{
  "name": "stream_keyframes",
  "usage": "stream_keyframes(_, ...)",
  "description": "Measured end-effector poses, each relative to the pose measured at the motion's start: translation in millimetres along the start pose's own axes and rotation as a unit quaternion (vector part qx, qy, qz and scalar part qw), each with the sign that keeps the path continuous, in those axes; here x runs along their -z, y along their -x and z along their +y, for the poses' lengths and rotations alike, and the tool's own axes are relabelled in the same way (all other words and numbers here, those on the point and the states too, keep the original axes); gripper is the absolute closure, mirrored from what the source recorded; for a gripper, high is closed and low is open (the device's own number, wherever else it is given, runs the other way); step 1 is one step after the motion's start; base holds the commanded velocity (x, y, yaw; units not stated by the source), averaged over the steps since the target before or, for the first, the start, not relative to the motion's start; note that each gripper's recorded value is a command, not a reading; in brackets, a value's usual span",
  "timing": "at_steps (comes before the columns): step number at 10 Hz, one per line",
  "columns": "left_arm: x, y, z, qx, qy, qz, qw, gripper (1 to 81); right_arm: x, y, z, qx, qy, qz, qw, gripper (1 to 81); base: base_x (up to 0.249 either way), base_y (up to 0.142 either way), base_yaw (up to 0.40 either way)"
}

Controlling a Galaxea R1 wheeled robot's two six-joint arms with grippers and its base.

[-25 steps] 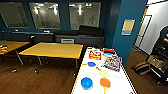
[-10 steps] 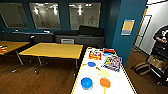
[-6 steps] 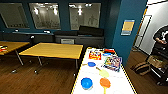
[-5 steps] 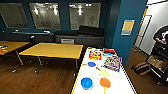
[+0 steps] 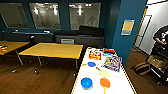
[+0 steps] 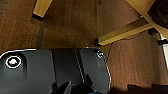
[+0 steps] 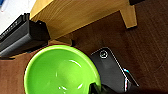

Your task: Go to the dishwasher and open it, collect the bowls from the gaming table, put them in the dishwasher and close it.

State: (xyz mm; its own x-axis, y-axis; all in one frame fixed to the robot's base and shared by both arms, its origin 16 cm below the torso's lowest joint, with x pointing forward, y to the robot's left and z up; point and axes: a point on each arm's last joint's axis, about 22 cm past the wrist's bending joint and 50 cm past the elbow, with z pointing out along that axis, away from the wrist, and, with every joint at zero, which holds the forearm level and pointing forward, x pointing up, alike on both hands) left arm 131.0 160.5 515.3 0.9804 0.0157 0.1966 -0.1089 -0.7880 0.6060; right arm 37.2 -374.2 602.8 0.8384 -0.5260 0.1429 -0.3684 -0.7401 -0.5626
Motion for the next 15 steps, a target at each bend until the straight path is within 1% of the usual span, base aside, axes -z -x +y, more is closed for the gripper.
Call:
stream_keyframes(1,11.6,-15.7,-2.2,-0.004,0.004,0.007,1.0,1.0,-3.8,5.8,-1.1,0.001,-0.002,-0.003,1.0,81.1,0.0,0.0,0.0)
stream_keyframes(2,28.0,-35.1,-8.1,-0.01,0.005,0.016,0.9998,1.0,-8.4,13.9,-2.4,0.002,-0.004,-0.008,1.0,81.1,0.0,0.0,0.0)
stream_keyframes(4,56.5,-59.4,-15.9,-0.018,0.007,0.028,0.9994,1.0,-17.6,25.6,-0.6,0.006,-0.003,-0.013,0.9999,81.1,0.0,0.0,0.0)
stream_keyframes(5,67.3,-67.0,-16.7,-0.019,0.009,0.033,0.9992,1.0,-15.7,34.0,6.7,0.008,0.003,-0.017,0.9998,81.1,0.0,0.0,0.0)
stream_keyframes(6,74.5,-72.3,-12.5,-0.02,0.015,0.037,0.999,1.0,-10.6,42.7,18.8,0.011,0.014,-0.022,0.9996,81.1,0.0,0.0,0.0)
stream_keyframes(7,78.2,-78.9,0.2,-0.021,0.028,0.04,0.9986,1.0,-9.2,53.4,30.7,0.014,0.025,-0.028,0.9992,81.1,0.0,0.0,0.0)
stream_keyframes(8,80.8,-89.6,17.2,-0.024,0.045,0.045,0.9977,1.0,-15.7,64.5,33.2,0.016,0.028,-0.033,0.9989,81.1,0.0,0.0,0.0)
stream_keyframes(9,85.8,-104.6,33.6,-0.024,0.062,0.053,0.9964,1.0,-29.6,74.3,26.3,0.016,0.022,-0.035,0.999,81.1,0.0,0.0,0.0)
stream_keyframes(10,94.5,-120.6,45.9,-0.021,0.074,0.059,0.9953,1.0,-43.0,82.8,15.4,0.017,0.012,-0.037,0.9991,81.1,0.0,0.0,0.0)
stream_keyframes(11,102.8,-137.5,55.6,-0.021,0.082,0.064,0.9943,1.0,-50.2,91.8,8.7,0.018,0.006,-0.041,0.999,81.1,0.0,0.0,0.0)
stream_keyframes(12,109.9,-156.5,69.3,-0.026,0.093,0.065,0.9932,1.0,-54.1,101.4,6.6,0.018,0.004,-0.046,0.9988,81.1,0.0,0.0,0.0)
stream_keyframes(13,116.8,-179.8,86.4,-0.037,0.106,0.068,0.9913,1.0,-56.5,107.9,6.3,0.02,0.004,-0.05,0.9986,81.1,0.0,0.0,0.0)
stream_keyframes(14,121.6,-197.5,102.1,-0.045,0.117,0.067,0.9898,1.0,-60.4,110.6,4.4,0.021,0.003,-0.051,0.9985,81.1,0.0,0.0,0.0)
stream_keyframes(15,125.1,-209.1,113.0,-0.052,0.124,0.061,0.9891,1.0,-63.1,112.3,2.4,0.021,0.002,-0.052,0.9984,81.1,0.0,0.0,0.0)
